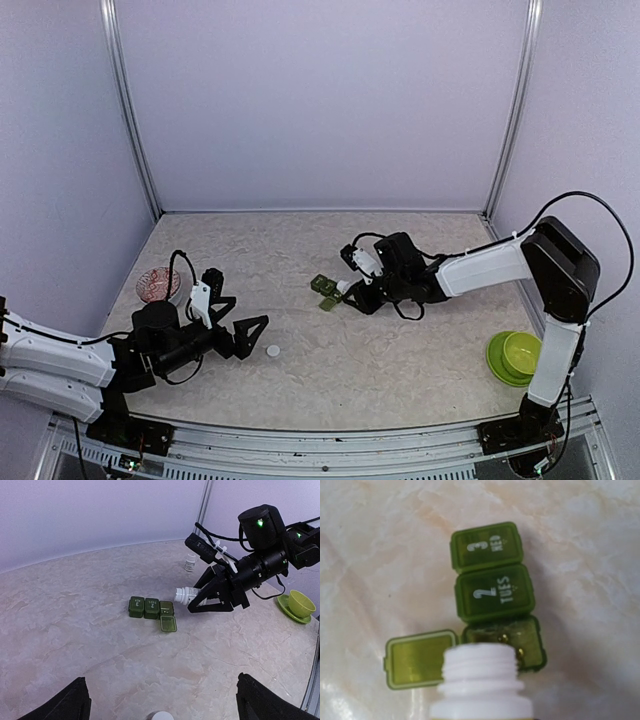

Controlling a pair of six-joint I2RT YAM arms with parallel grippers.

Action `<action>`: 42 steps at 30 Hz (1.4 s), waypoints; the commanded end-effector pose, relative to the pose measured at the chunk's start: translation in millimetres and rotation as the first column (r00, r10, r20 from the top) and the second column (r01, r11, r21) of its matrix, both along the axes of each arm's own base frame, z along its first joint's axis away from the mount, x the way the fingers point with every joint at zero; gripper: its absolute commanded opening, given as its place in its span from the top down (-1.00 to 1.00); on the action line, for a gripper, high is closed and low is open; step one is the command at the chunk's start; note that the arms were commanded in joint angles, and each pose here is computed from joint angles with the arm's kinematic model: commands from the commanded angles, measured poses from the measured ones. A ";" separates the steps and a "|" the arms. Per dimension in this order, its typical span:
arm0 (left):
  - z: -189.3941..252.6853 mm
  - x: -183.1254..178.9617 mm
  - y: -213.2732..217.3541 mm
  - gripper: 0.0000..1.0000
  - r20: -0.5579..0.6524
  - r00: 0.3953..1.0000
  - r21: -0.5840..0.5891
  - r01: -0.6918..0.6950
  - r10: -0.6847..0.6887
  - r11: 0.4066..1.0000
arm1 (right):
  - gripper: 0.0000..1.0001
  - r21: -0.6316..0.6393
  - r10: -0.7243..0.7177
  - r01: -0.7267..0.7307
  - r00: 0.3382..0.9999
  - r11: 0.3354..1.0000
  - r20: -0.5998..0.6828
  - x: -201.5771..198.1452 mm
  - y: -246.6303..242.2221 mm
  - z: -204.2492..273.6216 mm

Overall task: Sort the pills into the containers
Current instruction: Pour the pill into the compartment of the pill container.

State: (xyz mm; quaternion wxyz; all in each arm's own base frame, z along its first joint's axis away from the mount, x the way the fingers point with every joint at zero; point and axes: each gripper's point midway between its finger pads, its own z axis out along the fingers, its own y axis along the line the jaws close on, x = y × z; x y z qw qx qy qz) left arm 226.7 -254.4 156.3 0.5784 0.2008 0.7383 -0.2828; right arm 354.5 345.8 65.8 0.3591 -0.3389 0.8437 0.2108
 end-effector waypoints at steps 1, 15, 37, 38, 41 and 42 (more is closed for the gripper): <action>1.4 0.6 0.2 -0.98 0.004 1.000 -0.015 0.002 -0.002 1.000 | 0.78 0.089 -0.008 0.001 0.997 0.996 0.073 7.2 4.7 23.3; 0.5 1.0 0.4 -0.98 0.001 1.000 -0.013 0.000 0.000 1.000 | 0.78 0.162 -0.005 -0.019 0.989 0.987 0.147 -1.5 -0.5 19.2; -3.2 4.1 2.4 -0.98 0.006 1.000 0.015 -0.017 0.016 1.000 | 0.80 0.452 -0.129 -0.214 0.777 0.866 0.616 -59.2 -23.6 178.2; -3.7 4.6 2.5 -0.98 0.006 1.000 0.018 -0.017 0.017 1.000 | 0.80 0.452 -0.137 -0.233 0.750 0.861 0.647 -68.6 -26.0 189.1; -6.5 4.9 2.8 -0.98 0.005 1.000 0.026 -0.018 0.018 1.000 | 0.81 0.449 -0.166 -0.283 0.662 0.847 0.731 -98.3 -33.6 220.1; -7.6 5.2 3.0 -0.98 0.004 1.000 0.027 -0.018 0.018 0.999 | 0.81 0.458 -0.184 -0.289 0.643 0.841 0.743 -104.8 -37.7 227.4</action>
